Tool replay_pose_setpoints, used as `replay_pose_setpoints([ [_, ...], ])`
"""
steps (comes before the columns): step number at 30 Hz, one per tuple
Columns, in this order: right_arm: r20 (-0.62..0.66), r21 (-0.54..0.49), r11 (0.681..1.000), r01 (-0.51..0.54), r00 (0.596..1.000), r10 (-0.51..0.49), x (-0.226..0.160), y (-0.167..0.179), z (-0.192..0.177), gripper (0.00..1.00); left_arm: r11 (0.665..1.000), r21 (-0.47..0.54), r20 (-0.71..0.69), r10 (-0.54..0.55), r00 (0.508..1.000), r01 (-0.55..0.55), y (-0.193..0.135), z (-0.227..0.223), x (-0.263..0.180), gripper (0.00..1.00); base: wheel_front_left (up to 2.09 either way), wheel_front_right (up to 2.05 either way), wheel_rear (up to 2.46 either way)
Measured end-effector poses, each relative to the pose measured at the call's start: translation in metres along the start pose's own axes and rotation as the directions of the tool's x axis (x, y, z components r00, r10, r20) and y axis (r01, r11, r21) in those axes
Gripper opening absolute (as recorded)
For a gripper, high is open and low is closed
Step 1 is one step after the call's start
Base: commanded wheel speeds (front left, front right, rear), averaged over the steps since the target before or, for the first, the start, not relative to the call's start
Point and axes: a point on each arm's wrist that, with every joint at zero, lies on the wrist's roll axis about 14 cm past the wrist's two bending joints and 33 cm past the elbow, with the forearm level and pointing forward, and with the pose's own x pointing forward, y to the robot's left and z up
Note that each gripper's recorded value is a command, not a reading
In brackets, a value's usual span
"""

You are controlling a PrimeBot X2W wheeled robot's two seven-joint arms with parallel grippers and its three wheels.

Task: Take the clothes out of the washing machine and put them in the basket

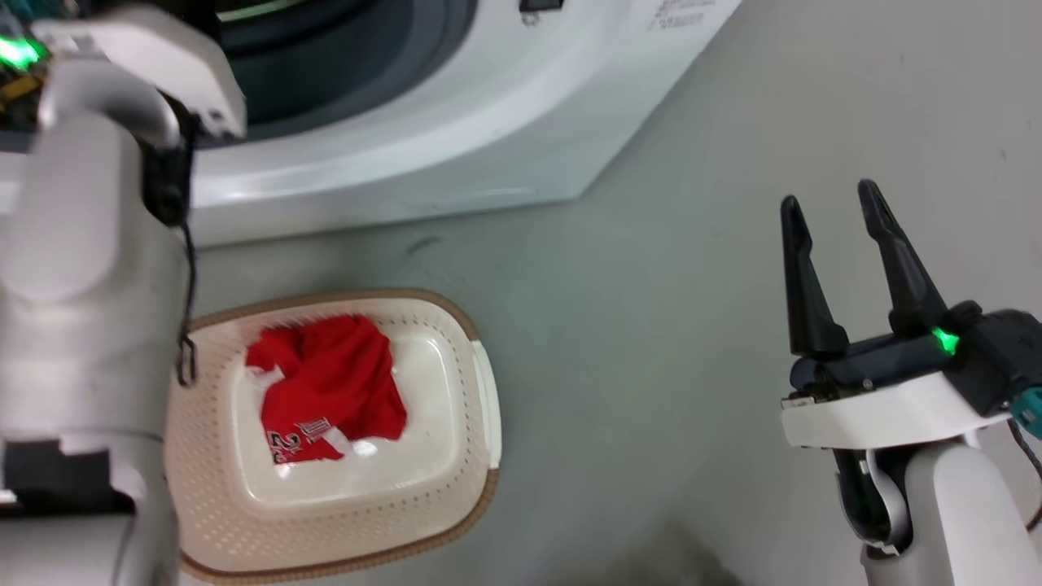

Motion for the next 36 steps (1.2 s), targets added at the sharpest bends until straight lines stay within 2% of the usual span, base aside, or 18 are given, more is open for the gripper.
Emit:
replay_pose_setpoints([
  [9,-0.083,0.031,0.999,0.021,0.996,-0.018,0.008,-0.008,-0.043,1.0,0.998,0.062,-0.173,0.003,0.985,0.007,0.012,-0.037,0.063,1.0,0.0,0.0,0.0],
  [14,-0.132,0.035,0.998,0.048,0.99,-0.043,0.003,-0.017,-0.061,1.0,0.999,0.052,-0.286,0.009,0.958,0.006,0.015,-0.058,0.088,1.0,0.0,0.0,0.0],
  [19,-0.163,0.037,0.996,0.076,0.984,-0.069,-0.002,-0.026,-0.07,1.0,0.999,0.038,-0.433,0.014,0.901,0.003,0.016,-0.092,0.099,1.0,0.0,0.0,0.0],
  [24,-0.172,0.029,0.995,0.1,0.981,-0.094,-0.007,-0.034,-0.07,1.0,0.998,0.061,-0.518,0.014,0.855,0.021,0.015,-0.104,0.109,1.0,0.0,0.0,0.0],
  [32,-0.181,0.029,0.993,0.117,0.977,-0.109,-0.016,-0.037,-0.068,1.0,0.995,0.086,-0.672,0.027,0.74,0.042,0.014,-0.125,0.105,1.0,0.0,0.0,0.0],
  [34,-0.183,0.033,0.992,0.122,0.976,-0.114,-0.018,-0.037,-0.067,1.0,0.995,0.091,-0.687,0.04,0.726,0.03,0.017,-0.126,0.104,1.0,0.0,0.0,0.0],
  [35,-0.183,0.032,0.992,0.124,0.976,-0.116,-0.02,-0.038,-0.066,1.0,0.996,0.09,-0.696,0.047,0.716,0.022,0.018,-0.127,0.103,0.36,0.0,0.0,0.0],
  [36,-0.184,0.031,0.991,0.127,0.976,-0.119,-0.021,-0.038,-0.065,1.0,0.996,0.086,-0.709,0.049,0.704,0.018,0.018,-0.128,0.101,0.0,0.0,0.0,0.0],
])
